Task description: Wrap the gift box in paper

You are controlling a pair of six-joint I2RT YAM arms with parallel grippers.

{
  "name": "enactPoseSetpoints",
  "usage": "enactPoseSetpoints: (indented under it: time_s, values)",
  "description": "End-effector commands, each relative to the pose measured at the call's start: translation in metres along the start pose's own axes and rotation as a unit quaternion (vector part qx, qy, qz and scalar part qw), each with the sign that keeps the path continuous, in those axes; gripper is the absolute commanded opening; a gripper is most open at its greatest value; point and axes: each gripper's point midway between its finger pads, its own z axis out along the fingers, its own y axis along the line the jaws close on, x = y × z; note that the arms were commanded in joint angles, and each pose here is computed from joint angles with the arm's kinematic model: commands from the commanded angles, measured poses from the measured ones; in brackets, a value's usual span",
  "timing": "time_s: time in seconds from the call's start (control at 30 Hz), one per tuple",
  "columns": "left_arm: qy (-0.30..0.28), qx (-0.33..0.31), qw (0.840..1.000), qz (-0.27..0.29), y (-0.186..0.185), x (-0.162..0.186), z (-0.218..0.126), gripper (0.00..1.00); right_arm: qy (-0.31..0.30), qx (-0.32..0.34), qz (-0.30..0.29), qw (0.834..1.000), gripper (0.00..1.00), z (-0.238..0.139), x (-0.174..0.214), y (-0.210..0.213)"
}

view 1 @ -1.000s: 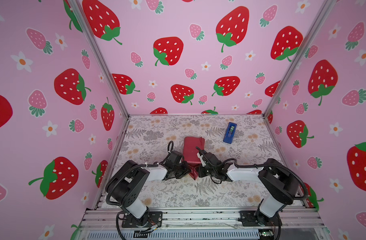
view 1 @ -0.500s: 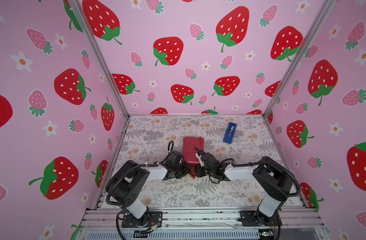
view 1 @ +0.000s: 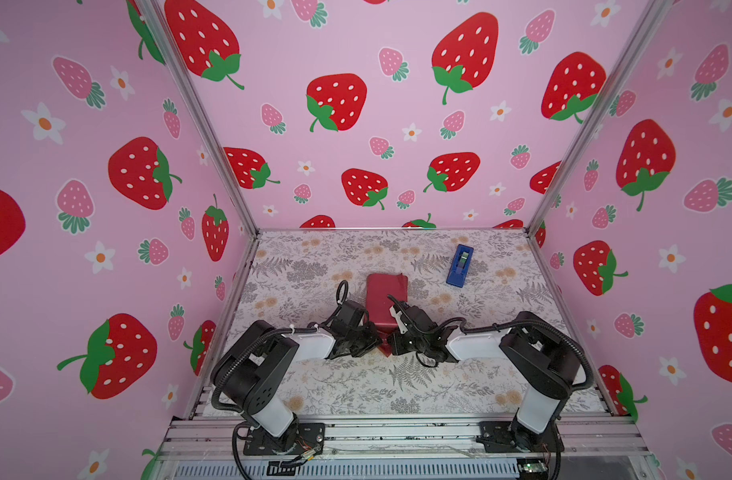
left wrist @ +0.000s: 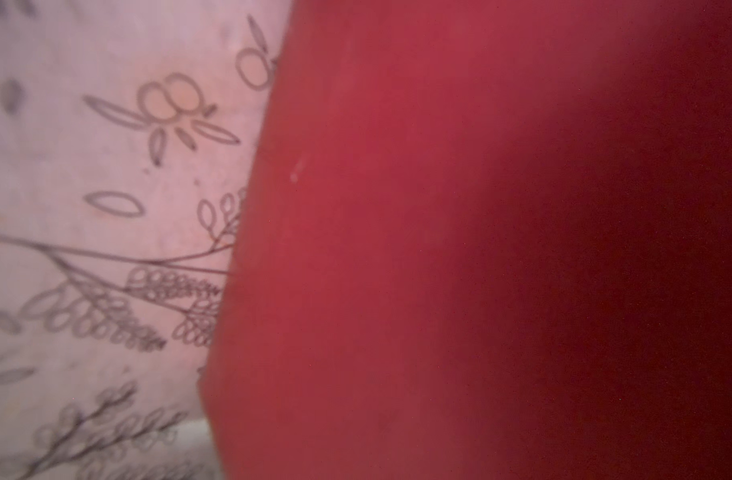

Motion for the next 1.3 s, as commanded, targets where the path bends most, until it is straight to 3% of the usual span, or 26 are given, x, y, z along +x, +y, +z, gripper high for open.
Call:
enactPoseSetpoints:
  time_s: [0.0, 0.43, 0.77, 1.27]
  values:
    - [0.003, -0.031, 1.0, -0.002, 0.005, 0.001, -0.008, 0.1, -0.004, -0.002, 0.011, 1.0, 0.06, -0.001, -0.001, 0.001]
    - [-0.011, -0.028, 1.0, -0.008, -0.004, 0.006, -0.034, 0.21, 0.006, -0.001, 0.014, 1.0, 0.06, 0.003, 0.006, -0.002]
    - [0.023, 0.004, 0.998, -0.061, 0.008, 0.033, -0.015, 0.34, 0.007, -0.004, 0.015, 1.0, 0.06, 0.003, 0.007, -0.001]
    - [0.027, 0.042, 0.994, -0.096, 0.007, 0.036, 0.0, 0.35, 0.005, -0.003, 0.017, 1.0, 0.06, 0.001, 0.008, -0.003]
